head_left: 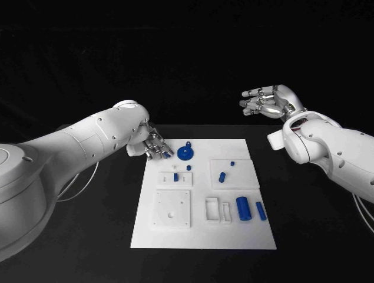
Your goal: Assemble the parts on the task board
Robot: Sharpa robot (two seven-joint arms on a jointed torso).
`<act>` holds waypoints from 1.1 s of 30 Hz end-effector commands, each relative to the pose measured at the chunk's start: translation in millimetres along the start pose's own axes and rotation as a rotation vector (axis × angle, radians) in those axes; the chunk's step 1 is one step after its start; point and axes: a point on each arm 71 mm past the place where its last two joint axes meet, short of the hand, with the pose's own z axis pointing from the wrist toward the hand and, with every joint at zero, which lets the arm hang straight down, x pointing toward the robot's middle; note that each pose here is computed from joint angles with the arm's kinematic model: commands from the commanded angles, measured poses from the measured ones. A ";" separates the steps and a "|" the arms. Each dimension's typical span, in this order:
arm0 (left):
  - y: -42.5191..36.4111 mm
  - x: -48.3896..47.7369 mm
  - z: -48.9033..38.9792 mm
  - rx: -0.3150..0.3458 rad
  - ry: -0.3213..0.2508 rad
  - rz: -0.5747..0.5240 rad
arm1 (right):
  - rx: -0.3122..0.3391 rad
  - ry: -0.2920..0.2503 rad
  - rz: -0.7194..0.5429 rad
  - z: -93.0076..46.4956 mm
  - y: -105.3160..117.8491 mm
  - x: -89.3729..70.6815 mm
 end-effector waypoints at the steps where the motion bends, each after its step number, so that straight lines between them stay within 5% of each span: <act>1: 0.6 3.1 2.3 0.005 -0.006 -0.014 | -0.005 0.014 0.005 0.3 0.6 1.2; 12: 6.9 2.7 -2.8 0.053 -0.019 -0.099 | 0.003 0.009 -0.003 -1.4 -2.3 -4.7; 26: 7.0 13.7 -30.9 0.079 0.019 -0.072 | 0.018 -0.001 -0.010 -4.1 -7.6 -12.9; 33: 5.9 23.4 -40.8 0.084 -0.010 -0.015 | 0.026 0.003 -0.007 -6.2 -11.2 -11.8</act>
